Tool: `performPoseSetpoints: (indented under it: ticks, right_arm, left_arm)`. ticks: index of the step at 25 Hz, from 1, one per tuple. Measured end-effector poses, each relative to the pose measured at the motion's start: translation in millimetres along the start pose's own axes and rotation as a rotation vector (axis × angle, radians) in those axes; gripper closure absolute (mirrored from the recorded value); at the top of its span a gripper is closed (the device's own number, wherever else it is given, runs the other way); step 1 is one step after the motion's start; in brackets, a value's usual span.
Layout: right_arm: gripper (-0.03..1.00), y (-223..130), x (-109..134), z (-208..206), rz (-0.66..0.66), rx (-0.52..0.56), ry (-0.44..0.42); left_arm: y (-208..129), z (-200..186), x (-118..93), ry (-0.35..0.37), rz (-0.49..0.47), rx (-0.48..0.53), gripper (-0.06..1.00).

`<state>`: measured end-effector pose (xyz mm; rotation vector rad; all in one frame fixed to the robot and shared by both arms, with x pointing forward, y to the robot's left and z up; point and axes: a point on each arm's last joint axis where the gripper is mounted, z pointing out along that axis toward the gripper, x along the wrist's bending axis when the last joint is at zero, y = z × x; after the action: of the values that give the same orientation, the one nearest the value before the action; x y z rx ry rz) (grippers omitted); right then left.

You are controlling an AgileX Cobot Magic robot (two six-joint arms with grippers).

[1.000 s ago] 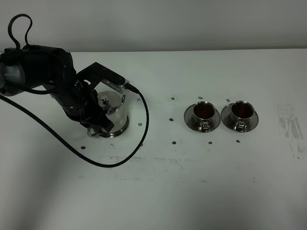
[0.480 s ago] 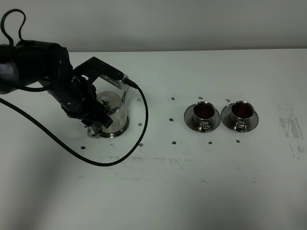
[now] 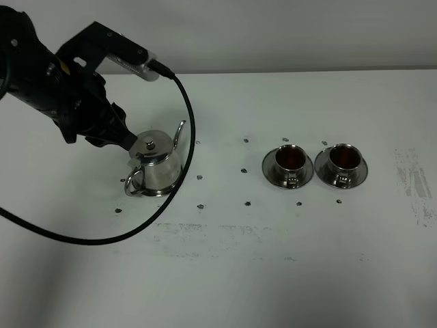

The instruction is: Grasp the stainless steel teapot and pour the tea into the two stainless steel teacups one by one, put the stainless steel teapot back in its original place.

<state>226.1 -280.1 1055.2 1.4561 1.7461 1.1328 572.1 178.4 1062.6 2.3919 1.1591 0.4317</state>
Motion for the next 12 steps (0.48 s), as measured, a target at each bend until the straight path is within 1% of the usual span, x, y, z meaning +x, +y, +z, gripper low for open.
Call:
performPoseSetpoints:
  ticks: [4,9,10,12]
  right_arm:
    - [0.57,0,0,0,0.000,0.000,0.000]
    - [0.57,0,0,0,0.000,0.000,0.000]
    - [0.57,0,0,0,0.000,0.000,0.000]
    - [0.57,0,0,0,0.000,0.000,0.000]
  left_arm:
    - [2,-19,-1,0.015,0.005,-0.047,0.47]
    - [2,-23,-2,0.017,0.005,-0.052,0.47]
    - [2,-23,-2,0.014,-0.002,-0.055,0.47]
    - [3,-30,-4,0.002,-0.055,-0.071,0.47]
